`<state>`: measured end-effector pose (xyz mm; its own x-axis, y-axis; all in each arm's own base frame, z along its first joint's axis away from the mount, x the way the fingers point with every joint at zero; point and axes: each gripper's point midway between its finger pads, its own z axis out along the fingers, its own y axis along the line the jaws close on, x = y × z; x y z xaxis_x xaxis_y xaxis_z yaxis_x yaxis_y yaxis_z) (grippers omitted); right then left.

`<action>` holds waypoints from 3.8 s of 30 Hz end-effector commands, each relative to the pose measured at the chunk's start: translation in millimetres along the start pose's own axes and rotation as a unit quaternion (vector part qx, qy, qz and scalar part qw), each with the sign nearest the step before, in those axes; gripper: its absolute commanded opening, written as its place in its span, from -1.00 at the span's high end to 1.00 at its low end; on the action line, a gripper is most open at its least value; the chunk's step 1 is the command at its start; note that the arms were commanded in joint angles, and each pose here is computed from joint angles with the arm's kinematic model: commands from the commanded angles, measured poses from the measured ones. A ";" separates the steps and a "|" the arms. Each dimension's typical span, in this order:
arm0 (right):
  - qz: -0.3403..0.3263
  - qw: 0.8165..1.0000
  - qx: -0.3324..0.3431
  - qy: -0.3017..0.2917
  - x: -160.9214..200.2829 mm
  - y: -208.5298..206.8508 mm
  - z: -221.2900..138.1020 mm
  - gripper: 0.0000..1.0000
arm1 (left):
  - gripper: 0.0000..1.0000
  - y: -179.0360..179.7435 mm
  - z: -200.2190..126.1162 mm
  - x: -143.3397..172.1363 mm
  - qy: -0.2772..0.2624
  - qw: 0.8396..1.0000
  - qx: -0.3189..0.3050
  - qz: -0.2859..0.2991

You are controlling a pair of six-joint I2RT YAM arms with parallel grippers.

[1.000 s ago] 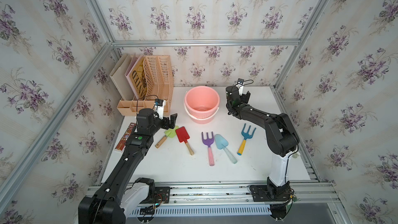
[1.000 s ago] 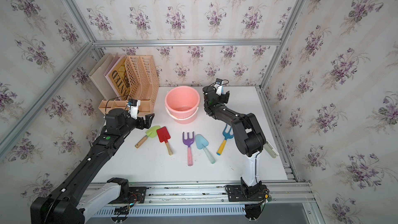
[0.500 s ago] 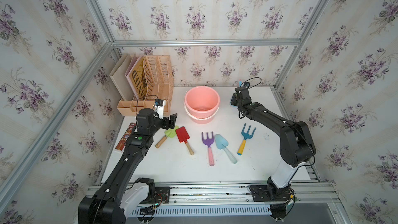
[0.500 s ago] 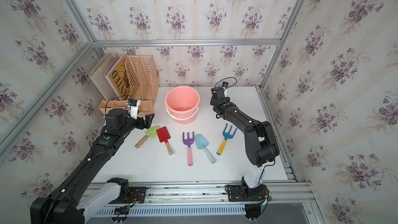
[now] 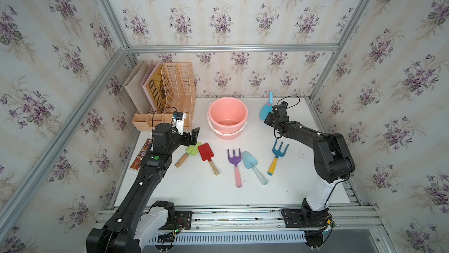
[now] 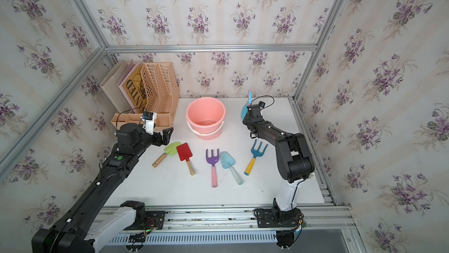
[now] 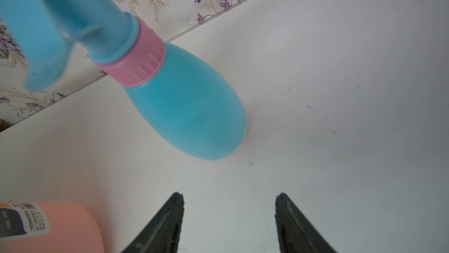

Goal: Organize the gardening tools
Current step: Adjust the gardening tool at the center of the board, then pick up the gardening tool from the center of the board.

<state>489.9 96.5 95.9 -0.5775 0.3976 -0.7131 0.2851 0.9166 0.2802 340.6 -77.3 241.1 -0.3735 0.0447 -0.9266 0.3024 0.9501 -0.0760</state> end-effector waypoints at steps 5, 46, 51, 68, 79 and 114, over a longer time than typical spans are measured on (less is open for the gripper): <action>0.025 0.999 -0.022 -0.031 -18.2 18.7 18.7 -0.28 | -0.98 1.0 0.0 -3.7 -0.009 1.000 -0.003 0.006; -0.049 0.998 -0.011 0.027 -8.7 17.6 -9.2 -0.73 | -0.98 -0.5 4.3 16.8 0.050 0.999 -0.002 -0.012; -0.060 0.995 -0.033 0.072 14.1 13.6 -39.5 -0.86 | -0.98 0.4 -0.8 30.9 0.085 0.996 -0.008 -0.023; 0.003 0.978 -0.014 0.207 76.3 -17.7 -121.8 -0.99 | -0.98 -30.0 -3.4 54.3 0.155 0.983 0.074 -0.061; 0.033 0.969 0.053 0.239 109.8 -54.9 -170.3 -0.82 | -0.98 -58.6 3.0 54.9 0.186 0.966 0.169 -0.061; 0.023 0.950 0.117 0.288 176.7 -87.7 -123.2 0.05 | -0.98 -65.7 -0.7 61.5 0.203 0.958 0.189 -0.073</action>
<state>272.6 88.0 24.4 -0.8687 0.4416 -0.2245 0.4348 0.8968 0.0816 297.0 -137.5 187.8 -0.7324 0.1034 -0.6730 0.4811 0.7780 -0.4041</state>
